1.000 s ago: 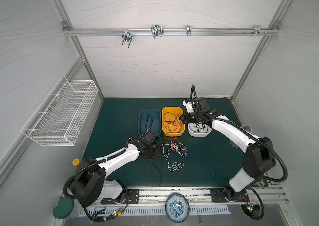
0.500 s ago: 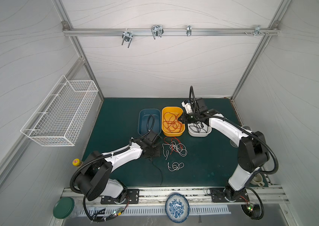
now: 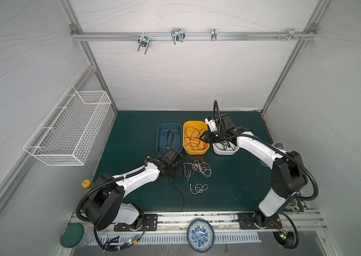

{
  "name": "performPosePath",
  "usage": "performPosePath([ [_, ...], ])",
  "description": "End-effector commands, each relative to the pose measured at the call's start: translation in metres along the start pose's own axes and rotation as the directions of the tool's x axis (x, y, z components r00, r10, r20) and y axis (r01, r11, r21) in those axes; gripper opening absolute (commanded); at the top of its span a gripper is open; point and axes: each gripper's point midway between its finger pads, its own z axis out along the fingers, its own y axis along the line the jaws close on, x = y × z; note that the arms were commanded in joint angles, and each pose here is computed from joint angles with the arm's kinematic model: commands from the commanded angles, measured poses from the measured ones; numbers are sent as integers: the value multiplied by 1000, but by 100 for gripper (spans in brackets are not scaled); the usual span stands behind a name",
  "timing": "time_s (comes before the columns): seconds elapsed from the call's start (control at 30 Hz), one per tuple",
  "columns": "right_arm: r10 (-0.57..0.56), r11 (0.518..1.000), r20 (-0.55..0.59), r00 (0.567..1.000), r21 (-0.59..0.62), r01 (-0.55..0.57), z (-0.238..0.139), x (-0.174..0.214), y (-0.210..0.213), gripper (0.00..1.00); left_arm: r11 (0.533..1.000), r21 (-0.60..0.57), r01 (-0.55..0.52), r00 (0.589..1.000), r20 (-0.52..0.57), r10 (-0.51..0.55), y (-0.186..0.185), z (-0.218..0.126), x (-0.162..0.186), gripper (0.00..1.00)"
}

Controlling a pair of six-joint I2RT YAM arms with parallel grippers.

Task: Untangle the cables
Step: 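Draw the right gripper back toward the pile while the left lowers onto it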

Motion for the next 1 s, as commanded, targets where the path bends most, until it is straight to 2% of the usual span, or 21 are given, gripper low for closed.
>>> performPosePath([
  [0.0, -41, 999, 34, 999, -13, 42, -14, 0, 13, 36, 995, 95, -12, 996, 90, 3, -23, -20, -20, 56],
  [0.13, -42, 999, 46, 998, -14, 43, -20, 2, 15, 37, 995, 100, -11, 996, 87, 2, -31, -22, -26, 60],
  [0.3, -55, 998, 56, 997, -1, 55, -28, 2, 16, 37, 1000, 26, -8, 1000, 14, 7, -28, -2, -29, 57],
  [0.47, -67, 998, 84, 994, -6, 68, -41, 0, 21, 37, 1000, -28, 1, 999, 38, 0, -25, 5, -43, 56],
  [0.7, -86, 996, 104, 991, -8, 88, -57, 4, 27, 37, 998, -69, -9, 999, 33, 11, -25, 15, -53, 43],
  [0.83, -96, 995, 120, 988, -9, 98, -67, 4, 30, 38, 997, -75, -11, 1000, 24, 13, -25, 20, -53, 30],
  [0.97, -97, 995, 134, 986, -19, 100, -77, 6, 35, 38, 997, -79, -11, 1000, 15, 12, -25, 23, -52, 20],
])
